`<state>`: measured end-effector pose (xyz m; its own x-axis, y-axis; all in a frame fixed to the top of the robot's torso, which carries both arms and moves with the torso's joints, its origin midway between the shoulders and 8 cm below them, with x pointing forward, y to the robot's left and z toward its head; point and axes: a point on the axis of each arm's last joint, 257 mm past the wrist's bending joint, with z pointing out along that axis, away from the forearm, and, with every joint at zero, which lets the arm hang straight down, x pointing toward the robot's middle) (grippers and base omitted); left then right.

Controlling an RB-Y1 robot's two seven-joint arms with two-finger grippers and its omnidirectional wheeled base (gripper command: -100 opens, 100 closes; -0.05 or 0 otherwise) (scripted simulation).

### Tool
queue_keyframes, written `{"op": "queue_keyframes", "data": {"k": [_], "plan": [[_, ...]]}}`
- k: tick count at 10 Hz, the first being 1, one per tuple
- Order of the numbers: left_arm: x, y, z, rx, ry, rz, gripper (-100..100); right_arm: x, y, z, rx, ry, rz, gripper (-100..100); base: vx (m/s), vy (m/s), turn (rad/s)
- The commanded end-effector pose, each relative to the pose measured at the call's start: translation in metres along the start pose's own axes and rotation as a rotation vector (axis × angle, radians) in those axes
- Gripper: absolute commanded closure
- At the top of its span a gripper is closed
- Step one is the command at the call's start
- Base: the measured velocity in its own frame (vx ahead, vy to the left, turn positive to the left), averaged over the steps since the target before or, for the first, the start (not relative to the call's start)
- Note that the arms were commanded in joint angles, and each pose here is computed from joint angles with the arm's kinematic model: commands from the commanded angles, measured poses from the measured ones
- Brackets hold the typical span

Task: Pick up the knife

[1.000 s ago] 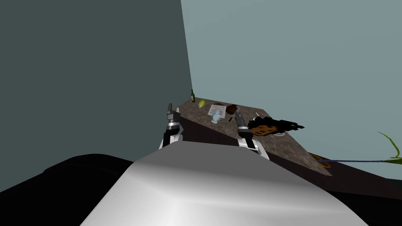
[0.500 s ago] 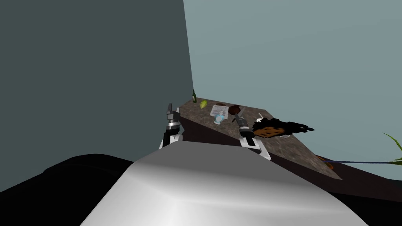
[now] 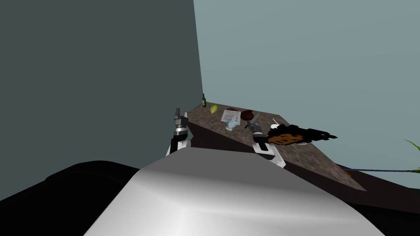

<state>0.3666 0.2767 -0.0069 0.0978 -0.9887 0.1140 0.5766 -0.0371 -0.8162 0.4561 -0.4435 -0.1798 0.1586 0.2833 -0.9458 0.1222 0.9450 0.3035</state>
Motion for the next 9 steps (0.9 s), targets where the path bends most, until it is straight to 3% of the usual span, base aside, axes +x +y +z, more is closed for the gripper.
{"op": "queue_keyframes", "data": {"k": [1, 2, 9], "plan": [[0.0, 0.0, 0.0, 0.0, 0.0, 0.0, 0, 0.003, -0.02, 0.005, 0.033, 0.016, -0.075, -100, 0.02, 0.063, -0.002], [0.0, 0.0, 0.0, 0.0, 0.0, 0.0, 0, 0.004, -0.022, 0.005, 0.036, 0.019, -0.075, -100, 0.015, 0.048, -0.005], [0.0, 0.0, 0.0, 0.0, 0.0, 0.0, 0, 0.004, -0.1, 0.014, 0.172, 0.092, -0.356, -100, 0.029, 0.063, -0.002]]}}
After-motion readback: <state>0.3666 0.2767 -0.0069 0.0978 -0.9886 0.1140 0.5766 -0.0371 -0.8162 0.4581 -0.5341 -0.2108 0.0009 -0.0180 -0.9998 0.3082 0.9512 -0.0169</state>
